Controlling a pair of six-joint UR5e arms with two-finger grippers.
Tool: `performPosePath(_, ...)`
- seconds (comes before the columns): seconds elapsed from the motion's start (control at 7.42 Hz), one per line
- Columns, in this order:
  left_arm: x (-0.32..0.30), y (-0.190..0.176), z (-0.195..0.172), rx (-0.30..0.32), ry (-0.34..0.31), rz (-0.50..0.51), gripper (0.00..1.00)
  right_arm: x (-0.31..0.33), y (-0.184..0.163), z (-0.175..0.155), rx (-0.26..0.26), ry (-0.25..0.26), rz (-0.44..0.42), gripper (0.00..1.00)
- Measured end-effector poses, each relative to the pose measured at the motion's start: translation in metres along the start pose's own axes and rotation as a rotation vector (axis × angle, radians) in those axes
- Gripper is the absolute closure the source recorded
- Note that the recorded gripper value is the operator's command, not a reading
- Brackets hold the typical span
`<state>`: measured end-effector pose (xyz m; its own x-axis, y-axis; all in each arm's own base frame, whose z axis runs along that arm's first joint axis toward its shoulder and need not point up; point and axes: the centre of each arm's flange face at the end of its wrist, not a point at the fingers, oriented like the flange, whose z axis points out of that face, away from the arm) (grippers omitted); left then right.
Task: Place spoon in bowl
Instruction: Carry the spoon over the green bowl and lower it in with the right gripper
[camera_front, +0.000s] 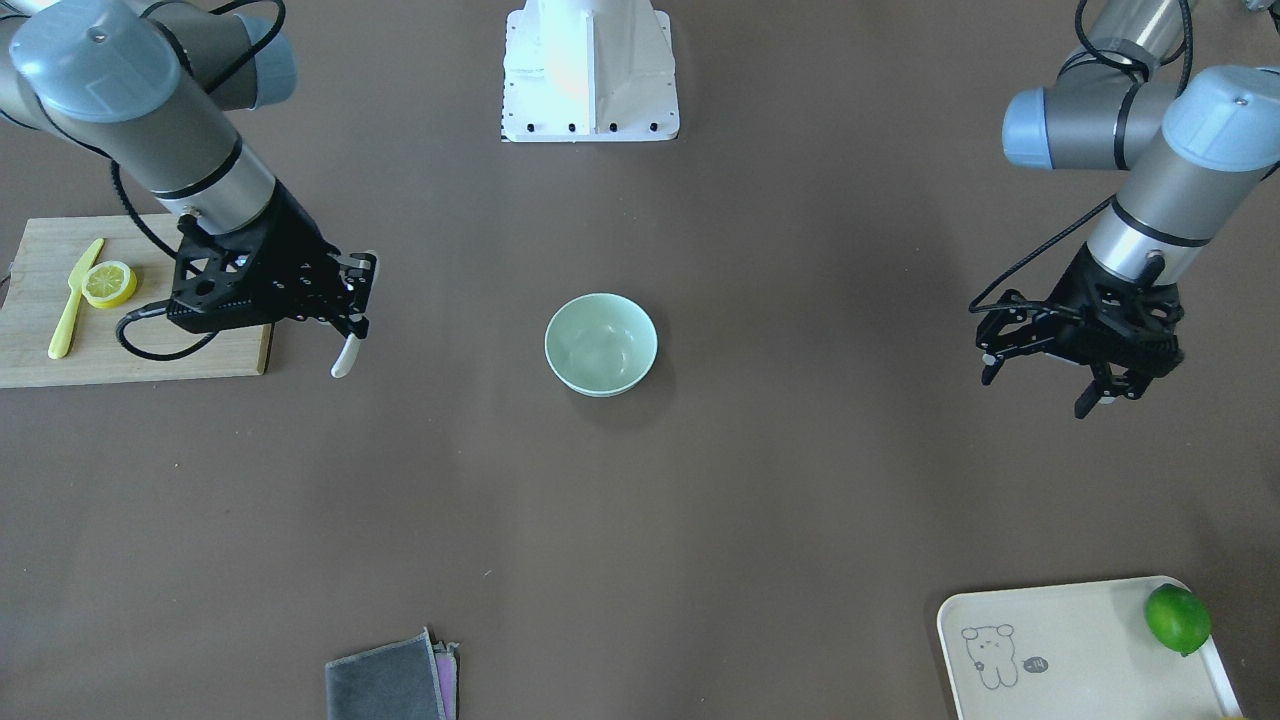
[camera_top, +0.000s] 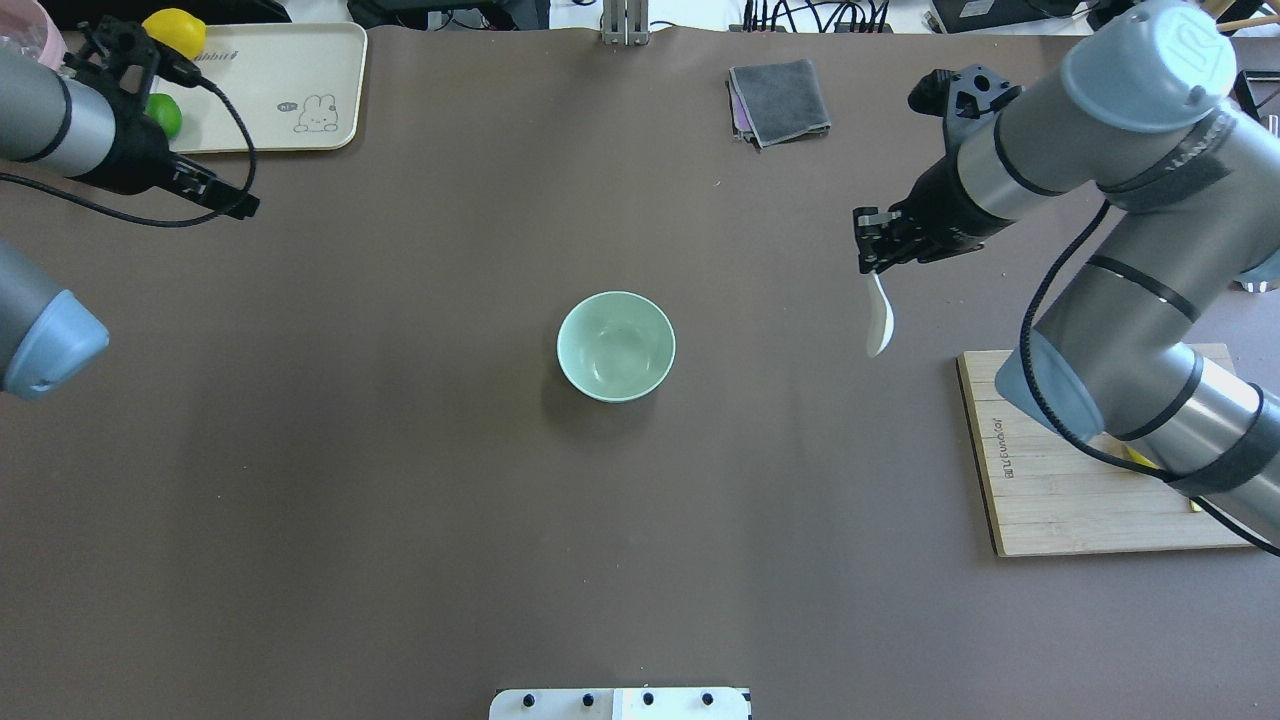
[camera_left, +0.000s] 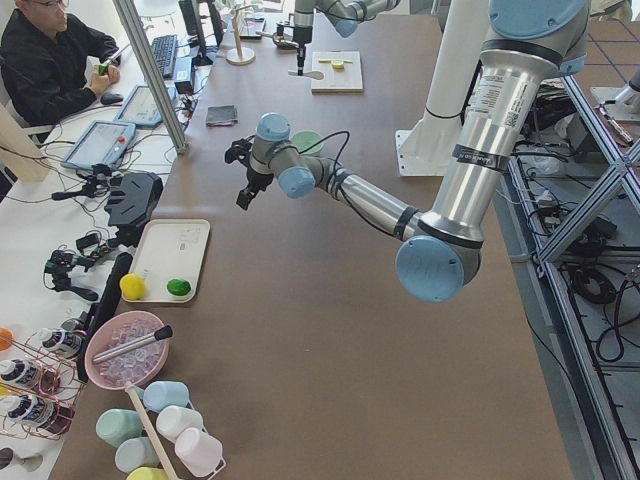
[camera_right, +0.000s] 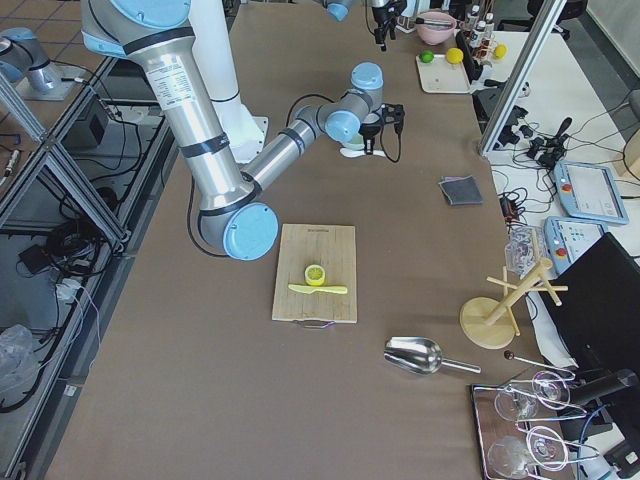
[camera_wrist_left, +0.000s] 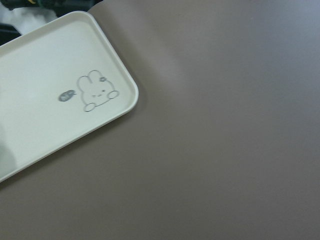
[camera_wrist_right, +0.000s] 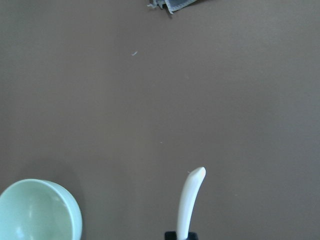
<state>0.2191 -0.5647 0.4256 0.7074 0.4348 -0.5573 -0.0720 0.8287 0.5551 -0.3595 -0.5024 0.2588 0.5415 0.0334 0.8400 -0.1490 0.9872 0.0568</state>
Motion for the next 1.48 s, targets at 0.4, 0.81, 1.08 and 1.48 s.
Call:
performPosePath(0.4,-0.082,0.069,-0.001,-0.059,-0.081,-0.094,0.02,-0.087,0.003,0.04,0.059,0.011,0.04,1.0)
performPosePath(0.81,-0.117,0.093,-0.008,-0.066,-0.112,-0.146,0.02,-0.157,0.008,0.074,0.099,0.022,0.079,1.0)
performPosePath(1.08,-0.124,0.096,-0.007,-0.072,-0.117,-0.156,0.02,-0.177,0.021,0.091,0.128,0.037,0.065,1.0)
performPosePath(1.48,-0.13,0.099,-0.004,-0.081,-0.125,-0.167,0.02,-0.184,0.028,0.12,0.16,0.033,0.049,0.24)
